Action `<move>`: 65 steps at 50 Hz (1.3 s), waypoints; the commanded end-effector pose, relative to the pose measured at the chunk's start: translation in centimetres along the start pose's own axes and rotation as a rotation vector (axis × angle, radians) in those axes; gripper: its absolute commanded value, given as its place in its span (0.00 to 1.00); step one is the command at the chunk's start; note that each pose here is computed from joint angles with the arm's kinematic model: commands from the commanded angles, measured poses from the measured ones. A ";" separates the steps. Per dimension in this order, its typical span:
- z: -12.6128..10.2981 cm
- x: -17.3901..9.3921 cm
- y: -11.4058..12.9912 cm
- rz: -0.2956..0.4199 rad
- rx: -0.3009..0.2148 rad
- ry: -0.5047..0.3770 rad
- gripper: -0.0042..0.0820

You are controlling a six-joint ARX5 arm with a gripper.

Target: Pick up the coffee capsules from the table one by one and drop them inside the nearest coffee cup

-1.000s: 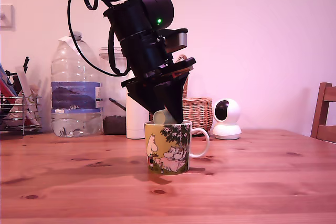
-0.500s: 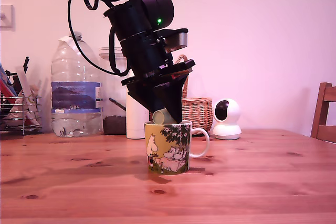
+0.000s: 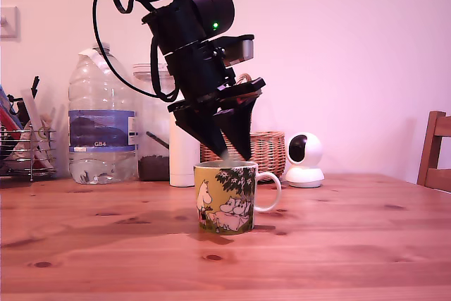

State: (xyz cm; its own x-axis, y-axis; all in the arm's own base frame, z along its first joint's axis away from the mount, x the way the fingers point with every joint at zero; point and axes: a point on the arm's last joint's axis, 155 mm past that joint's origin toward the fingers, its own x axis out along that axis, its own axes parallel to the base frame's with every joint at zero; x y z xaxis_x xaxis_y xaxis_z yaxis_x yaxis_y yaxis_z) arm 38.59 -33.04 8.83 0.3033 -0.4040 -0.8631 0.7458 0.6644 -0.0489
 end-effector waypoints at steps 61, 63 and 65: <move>5.2 -9.4 0.5 0.075 0.033 -0.391 0.02; 5.0 -10.0 0.8 0.084 0.031 -0.419 0.02; 4.7 -10.6 1.0 0.093 0.029 -0.448 0.02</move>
State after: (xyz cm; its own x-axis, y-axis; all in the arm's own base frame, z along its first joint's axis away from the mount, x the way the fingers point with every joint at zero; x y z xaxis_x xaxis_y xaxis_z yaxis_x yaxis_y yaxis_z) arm 38.95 -32.05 20.74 0.5740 -0.5857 -0.5723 0.7320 0.6802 0.0380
